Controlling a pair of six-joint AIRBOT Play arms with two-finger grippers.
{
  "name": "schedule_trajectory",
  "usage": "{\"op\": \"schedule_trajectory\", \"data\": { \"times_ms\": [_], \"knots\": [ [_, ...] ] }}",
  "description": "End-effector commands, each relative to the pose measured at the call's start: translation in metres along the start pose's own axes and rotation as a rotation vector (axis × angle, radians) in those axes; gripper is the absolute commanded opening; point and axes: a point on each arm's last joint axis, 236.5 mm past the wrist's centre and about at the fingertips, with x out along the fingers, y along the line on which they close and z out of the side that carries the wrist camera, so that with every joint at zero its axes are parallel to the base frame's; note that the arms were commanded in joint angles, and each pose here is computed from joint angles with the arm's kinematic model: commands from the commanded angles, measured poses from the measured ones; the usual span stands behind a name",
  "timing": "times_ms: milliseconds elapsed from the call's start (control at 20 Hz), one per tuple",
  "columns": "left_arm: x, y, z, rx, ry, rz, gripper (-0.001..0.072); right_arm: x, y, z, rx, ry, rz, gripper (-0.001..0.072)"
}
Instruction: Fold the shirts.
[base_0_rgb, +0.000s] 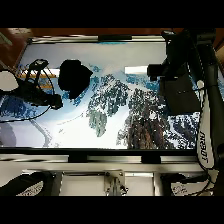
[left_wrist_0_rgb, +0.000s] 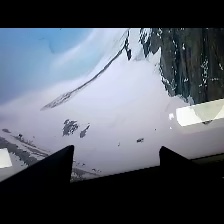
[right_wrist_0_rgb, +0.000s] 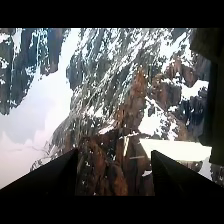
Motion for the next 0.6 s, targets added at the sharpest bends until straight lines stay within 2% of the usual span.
{"op": "schedule_trajectory", "data": {
  "times_ms": [0,250,450,550],
  "knots": [
    [0.000,0.000,0.000,0.000,0.001,0.000,0.0604,0.000,0.000,0.000,-0.001,0.000,0.000,0.0565],
    [0.006,-0.001,0.025,-0.004,-0.090,-0.005,0.0604,0.000,0.001,0.007,-0.001,-0.028,0.001,0.0564],
    [0.023,-0.036,0.058,-0.093,-0.174,-0.169,0.0604,-0.003,0.007,0.036,0.000,-0.154,0.027,0.0564],
    [0.040,-0.028,0.081,-0.121,-0.229,-0.153,0.0604,-0.005,0.008,0.047,0.000,-0.201,0.034,0.0564]
  ]
}}
